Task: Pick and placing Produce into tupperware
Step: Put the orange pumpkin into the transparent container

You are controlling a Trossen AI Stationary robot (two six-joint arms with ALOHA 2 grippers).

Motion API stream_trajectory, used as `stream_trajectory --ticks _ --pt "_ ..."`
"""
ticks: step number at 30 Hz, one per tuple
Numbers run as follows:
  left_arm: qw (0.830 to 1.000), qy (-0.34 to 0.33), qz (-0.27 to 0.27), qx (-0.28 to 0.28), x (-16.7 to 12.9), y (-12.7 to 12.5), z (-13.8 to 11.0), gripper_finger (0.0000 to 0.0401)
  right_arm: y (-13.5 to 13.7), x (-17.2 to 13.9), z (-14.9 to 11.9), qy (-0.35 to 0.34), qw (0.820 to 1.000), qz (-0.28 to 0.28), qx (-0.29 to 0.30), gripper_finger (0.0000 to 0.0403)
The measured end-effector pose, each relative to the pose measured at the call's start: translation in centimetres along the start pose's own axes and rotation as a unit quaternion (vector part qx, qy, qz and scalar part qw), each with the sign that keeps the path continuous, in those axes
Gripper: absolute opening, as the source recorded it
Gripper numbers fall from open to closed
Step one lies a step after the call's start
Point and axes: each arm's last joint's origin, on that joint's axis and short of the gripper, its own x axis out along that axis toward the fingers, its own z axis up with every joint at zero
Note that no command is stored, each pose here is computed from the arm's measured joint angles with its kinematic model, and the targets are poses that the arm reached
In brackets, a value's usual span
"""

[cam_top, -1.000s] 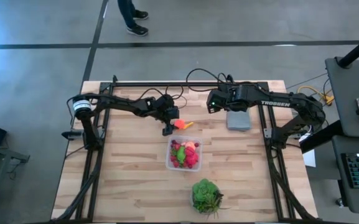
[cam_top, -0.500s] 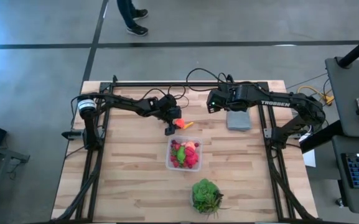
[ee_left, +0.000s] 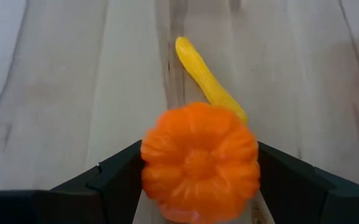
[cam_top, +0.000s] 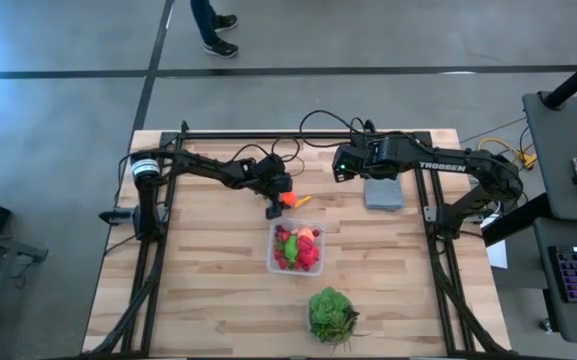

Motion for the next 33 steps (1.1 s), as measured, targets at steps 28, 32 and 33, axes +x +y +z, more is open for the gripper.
stream_trajectory --ticks 28,32,33 --pt "1.0 -0.001 0.016 0.011 -1.9 0.1 1.7 0.0224 0.0 0.1 -0.1 0.0 1.0 -0.003 -0.002 0.0267" --pt "0.999 -0.022 0.025 0.016 -3.4 0.0 2.8 0.0223 0.0 0.1 -0.1 0.001 1.0 -0.003 -0.003 0.0267" --pt "0.999 -0.024 0.031 0.017 -3.7 0.0 2.9 0.0223 0.0 0.1 -0.1 0.001 1.0 -0.003 -0.002 0.0267"
